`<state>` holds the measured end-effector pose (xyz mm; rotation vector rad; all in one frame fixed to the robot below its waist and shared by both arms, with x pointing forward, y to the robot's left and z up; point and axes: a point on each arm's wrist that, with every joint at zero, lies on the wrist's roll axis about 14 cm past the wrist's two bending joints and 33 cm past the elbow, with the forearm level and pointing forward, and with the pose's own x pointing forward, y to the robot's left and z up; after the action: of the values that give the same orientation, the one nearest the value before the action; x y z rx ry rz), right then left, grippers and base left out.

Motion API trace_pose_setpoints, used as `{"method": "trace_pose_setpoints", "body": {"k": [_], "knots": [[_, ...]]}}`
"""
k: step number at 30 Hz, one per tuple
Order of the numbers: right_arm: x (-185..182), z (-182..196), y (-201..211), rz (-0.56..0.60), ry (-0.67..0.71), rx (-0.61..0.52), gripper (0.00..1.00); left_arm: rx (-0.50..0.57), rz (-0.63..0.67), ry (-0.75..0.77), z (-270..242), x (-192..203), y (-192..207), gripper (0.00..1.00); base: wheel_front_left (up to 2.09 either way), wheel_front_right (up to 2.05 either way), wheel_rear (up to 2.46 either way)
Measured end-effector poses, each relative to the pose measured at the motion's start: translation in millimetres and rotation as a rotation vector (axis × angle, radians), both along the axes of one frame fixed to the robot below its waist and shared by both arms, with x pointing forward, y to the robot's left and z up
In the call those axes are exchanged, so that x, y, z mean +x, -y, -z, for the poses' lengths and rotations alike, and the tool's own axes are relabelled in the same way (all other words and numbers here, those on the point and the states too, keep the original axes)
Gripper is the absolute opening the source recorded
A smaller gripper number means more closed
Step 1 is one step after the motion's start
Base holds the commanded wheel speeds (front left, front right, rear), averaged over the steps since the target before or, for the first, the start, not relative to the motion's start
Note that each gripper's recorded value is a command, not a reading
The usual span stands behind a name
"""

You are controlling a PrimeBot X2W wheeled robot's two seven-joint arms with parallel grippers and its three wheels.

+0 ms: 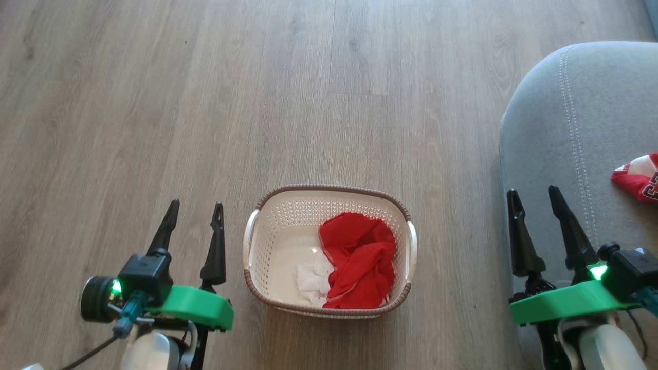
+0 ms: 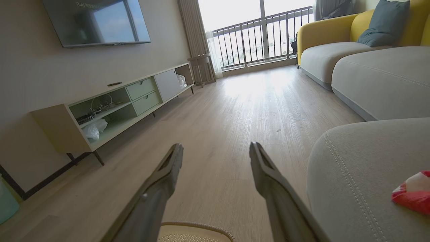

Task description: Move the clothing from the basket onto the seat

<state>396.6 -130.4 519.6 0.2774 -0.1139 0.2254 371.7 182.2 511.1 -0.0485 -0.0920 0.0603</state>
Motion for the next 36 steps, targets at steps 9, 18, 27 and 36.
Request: {"method": "trace_pose_setpoints", "body": {"k": [9,18,27,36], "knots": [[-1.1,1.2,8.2,0.026,-0.001,-0.023,1.0,-0.002,0.051,0.006,-1.7,0.2,13.4,1.0,0.0,0.0,0.0],[-4.8,2.8,11.1,0.04,-0.009,-0.018,1.0,0.007,0.072,-0.001,0.5,-2.2,20.7,1.0,0.0,0.0,0.0],[-5.3,16.9,21.8,0.069,-0.048,-0.046,1.0,0.004,0.092,-0.034,11.9,2.6,26.4,1.0,0.0,0.0,0.0],[7.6,48.8,32.1,0.105,-0.125,-0.109,1.0,0.004,0.186,-0.147,54.0,31.0,44.5,1.0,0.0,0.0,0.0]]}}
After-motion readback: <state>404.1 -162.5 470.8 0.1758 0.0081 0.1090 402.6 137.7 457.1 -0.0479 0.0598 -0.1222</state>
